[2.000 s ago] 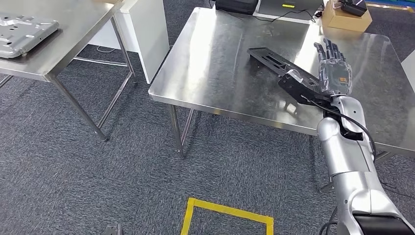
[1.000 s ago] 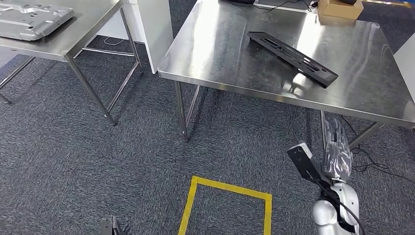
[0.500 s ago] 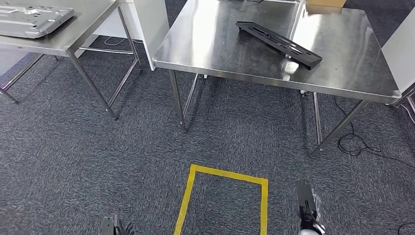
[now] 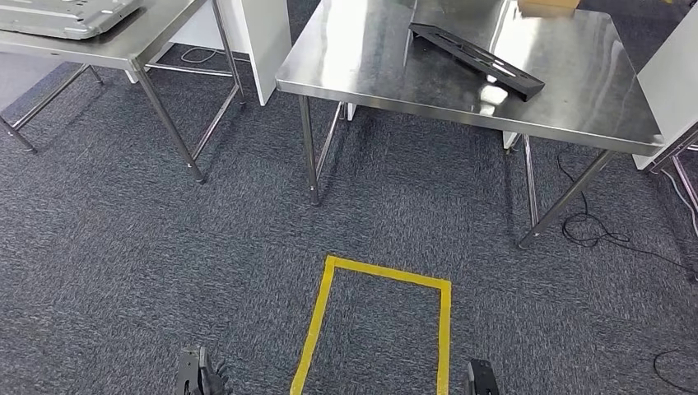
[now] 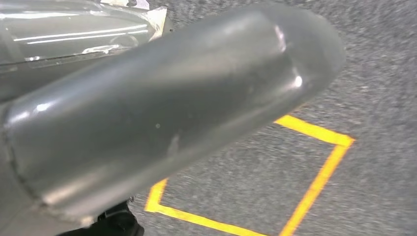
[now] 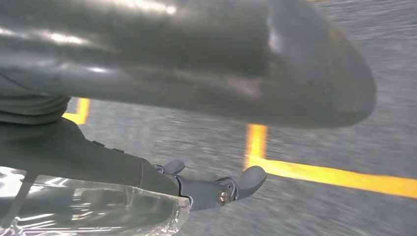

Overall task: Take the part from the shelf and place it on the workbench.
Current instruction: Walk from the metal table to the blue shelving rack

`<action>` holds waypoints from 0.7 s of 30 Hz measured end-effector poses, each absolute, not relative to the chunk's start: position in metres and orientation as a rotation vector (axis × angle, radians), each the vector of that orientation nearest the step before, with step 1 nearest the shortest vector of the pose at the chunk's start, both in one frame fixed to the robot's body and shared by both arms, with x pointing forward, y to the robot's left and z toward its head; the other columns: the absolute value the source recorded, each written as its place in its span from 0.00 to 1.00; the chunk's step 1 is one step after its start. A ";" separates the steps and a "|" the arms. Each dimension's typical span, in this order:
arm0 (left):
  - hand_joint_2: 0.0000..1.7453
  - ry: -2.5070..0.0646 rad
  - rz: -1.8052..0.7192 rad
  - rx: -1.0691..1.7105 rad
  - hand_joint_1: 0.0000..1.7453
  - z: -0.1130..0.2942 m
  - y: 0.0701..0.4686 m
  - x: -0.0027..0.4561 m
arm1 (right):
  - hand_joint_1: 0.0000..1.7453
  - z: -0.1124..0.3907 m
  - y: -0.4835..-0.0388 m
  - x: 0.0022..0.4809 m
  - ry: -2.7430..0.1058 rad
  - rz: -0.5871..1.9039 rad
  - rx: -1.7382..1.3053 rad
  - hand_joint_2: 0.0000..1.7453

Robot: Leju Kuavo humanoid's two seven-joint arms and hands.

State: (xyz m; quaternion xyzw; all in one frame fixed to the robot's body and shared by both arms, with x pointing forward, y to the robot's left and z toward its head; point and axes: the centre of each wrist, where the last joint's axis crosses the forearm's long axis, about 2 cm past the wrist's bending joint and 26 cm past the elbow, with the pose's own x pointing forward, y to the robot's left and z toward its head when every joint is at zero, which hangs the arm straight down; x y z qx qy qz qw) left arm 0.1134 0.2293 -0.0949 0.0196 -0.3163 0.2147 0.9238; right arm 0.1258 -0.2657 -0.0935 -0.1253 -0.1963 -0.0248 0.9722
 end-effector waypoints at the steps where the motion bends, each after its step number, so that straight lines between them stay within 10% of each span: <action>1: 0.00 -0.649 0.437 0.039 0.00 -0.095 0.229 0.114 | 0.00 -0.094 -0.264 0.125 -0.385 -0.043 -0.246 0.00; 21: 0.00 -0.662 0.394 0.039 0.00 -0.093 0.230 0.122 | 0.00 -0.096 -0.256 0.115 -0.348 0.029 -0.216 0.00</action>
